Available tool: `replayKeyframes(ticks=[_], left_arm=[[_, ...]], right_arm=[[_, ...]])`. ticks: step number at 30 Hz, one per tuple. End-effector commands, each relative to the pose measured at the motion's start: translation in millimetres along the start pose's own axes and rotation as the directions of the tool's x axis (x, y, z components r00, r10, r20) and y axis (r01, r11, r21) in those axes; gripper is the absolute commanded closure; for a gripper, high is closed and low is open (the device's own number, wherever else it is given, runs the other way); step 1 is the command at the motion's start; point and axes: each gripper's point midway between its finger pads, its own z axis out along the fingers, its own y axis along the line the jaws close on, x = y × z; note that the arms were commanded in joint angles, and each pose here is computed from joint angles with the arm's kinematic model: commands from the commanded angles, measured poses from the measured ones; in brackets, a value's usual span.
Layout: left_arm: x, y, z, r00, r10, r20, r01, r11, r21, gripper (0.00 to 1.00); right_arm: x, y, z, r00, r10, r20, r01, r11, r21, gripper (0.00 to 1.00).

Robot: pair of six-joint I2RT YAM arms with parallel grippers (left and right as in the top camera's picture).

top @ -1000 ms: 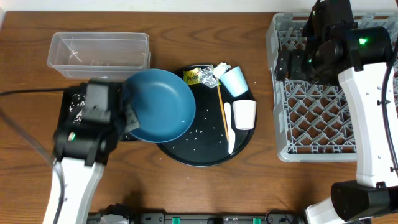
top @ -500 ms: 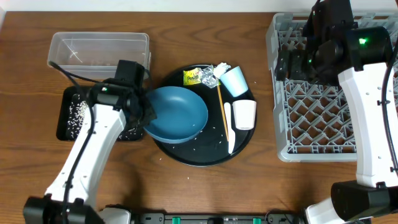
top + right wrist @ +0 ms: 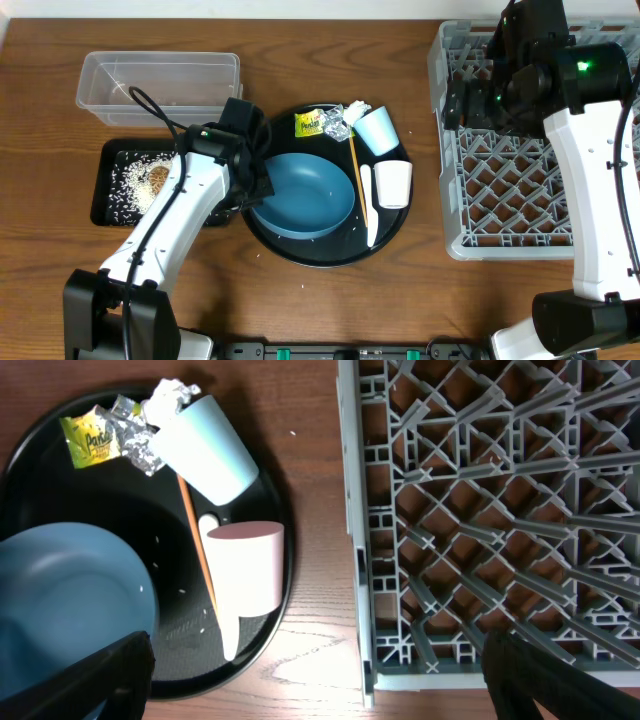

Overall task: Sort waste into correct bins and load items into the dishwasher rack
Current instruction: 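Carry the blue bowl back and set it on the round tray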

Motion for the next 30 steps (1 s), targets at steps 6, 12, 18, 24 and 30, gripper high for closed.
replayKeyframes(ticks=[6,12,18,24,30], left_arm=[[-3.7,4.5,-0.1,1.000,-0.025,0.017,0.026,1.000,-0.017,0.45],[-3.8,4.4,-0.2,1.000,-0.025,0.017,0.026,1.000,-0.016,0.06],[-4.3,3.1,-25.1,1.000,-0.010,0.021,0.010,1.000,-0.013,0.05],[-18.4,5.5,-96.1,0.983,0.013,0.182,-0.018,0.999,0.026,0.04],[-35.4,69.1,-167.3,0.870,-0.196,0.452,0.210,0.977,0.019,0.02]], right_arm=[[-1.1,-0.3,-5.7,1.000,0.013,0.016,-0.013,1.000,-0.004,0.01],[-1.1,-0.3,-5.7,1.000,0.013,0.016,-0.013,1.000,-0.004,0.01],[-1.1,-0.3,-5.7,1.000,0.014,0.016,-0.014,1.000,-0.004,0.01],[-1.1,-0.3,-5.7,1.000,0.013,0.016,-0.013,1.000,-0.004,0.01],[-1.1,-0.3,-5.7,1.000,0.014,0.016,-0.014,1.000,-0.004,0.01]])
